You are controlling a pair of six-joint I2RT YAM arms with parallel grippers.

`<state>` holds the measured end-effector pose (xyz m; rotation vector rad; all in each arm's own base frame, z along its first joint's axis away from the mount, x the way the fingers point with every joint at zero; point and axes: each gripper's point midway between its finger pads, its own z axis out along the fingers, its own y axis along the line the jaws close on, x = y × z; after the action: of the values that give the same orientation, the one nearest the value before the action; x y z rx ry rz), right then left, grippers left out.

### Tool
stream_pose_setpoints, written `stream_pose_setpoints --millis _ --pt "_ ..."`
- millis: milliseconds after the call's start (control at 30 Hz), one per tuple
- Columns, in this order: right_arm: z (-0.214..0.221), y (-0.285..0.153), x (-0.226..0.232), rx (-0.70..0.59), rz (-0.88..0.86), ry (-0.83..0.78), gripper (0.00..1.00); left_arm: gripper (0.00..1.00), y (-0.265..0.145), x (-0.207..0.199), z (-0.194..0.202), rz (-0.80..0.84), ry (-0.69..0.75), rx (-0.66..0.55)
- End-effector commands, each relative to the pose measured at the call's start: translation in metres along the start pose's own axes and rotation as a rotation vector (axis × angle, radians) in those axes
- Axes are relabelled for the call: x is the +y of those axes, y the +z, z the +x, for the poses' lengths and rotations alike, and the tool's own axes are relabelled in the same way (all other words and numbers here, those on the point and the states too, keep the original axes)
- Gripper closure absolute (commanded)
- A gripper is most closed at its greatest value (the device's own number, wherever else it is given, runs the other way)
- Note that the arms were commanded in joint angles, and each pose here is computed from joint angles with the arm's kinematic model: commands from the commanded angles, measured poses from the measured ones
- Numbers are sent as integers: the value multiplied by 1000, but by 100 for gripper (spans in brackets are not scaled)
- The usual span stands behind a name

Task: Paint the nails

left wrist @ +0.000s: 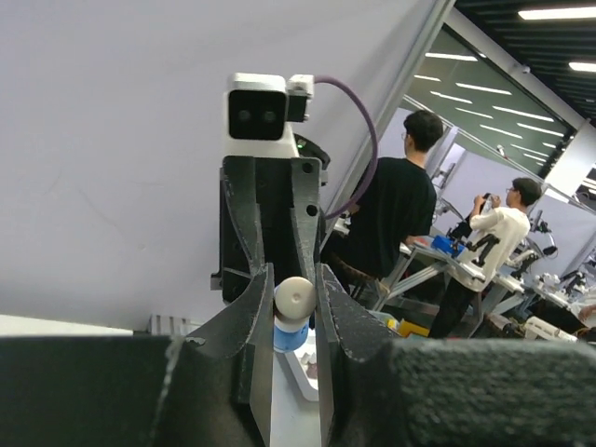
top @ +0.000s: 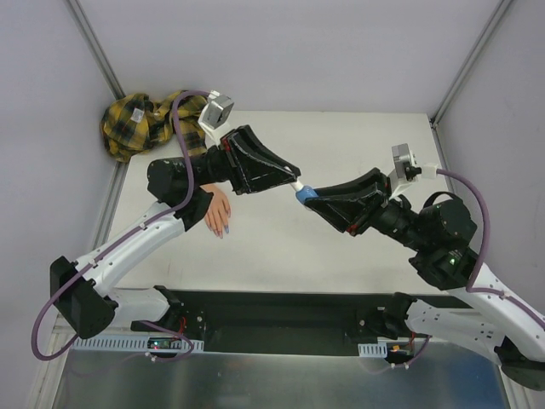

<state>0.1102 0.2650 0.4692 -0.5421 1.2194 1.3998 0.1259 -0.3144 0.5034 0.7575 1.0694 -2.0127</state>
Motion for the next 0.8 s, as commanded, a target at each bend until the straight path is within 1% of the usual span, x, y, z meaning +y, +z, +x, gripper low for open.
stream_pose_setpoints --millis 0,33,67,100,133,167,200,233,267,300,333,367,400,467,500,567,633,767 --pt "-22 8 30 -85 -152 74 100 91 -1 -38 18 108 -11 89" --pt "-22 7 28 -88 -141 52 100 81 -1 -37 18 94 -5 95" --pt "-19 7 22 -72 -110 44 100 68 -3 -34 20 45 -37 109" --pt "-19 4 19 -71 -94 29 100 42 -4 -32 19 21 16 110" --pt "-12 3 12 -39 -61 -7 100 35 -5 -29 19 -16 27 112" --pt "-12 2 6 -38 -30 -30 100 28 -8 -31 12 -68 48 85" --pt "-15 0 3 -37 -8 -61 100 20 -12 -19 15 -151 66 104" --pt "-9 -1 -8 -6 47 -75 100 18 -16 -14 13 -205 73 104" --pt "-13 -2 -12 -5 67 -133 100 17 -19 -8 3 -277 136 65" --pt "-6 -3 -19 32 96 -149 100 15 -25 1 5 -372 87 80" --pt "-7 -3 -24 35 127 -170 100 15 -30 8 0 -442 85 59" --pt "-7 -3 -28 45 137 -219 100 15 -33 15 -15 -532 98 2" --pt "-7 -1 -32 64 155 -235 100 16 -44 29 -8 -628 41 14" --pt "-10 0 -39 68 185 -297 100 16 -49 42 -15 -724 0 -20" --pt "-13 1 -41 66 196 -322 100 16 -53 49 -12 -764 -37 -12" --pt "-17 4 -49 63 236 -379 100 19 -51 58 -13 -791 -78 -19" --pt "-14 4 -58 90 285 -405 100 21 -49 66 -15 -807 -96 -27" --pt "-12 7 -62 105 307 -466 100 24 -46 72 -24 -826 -94 -56"
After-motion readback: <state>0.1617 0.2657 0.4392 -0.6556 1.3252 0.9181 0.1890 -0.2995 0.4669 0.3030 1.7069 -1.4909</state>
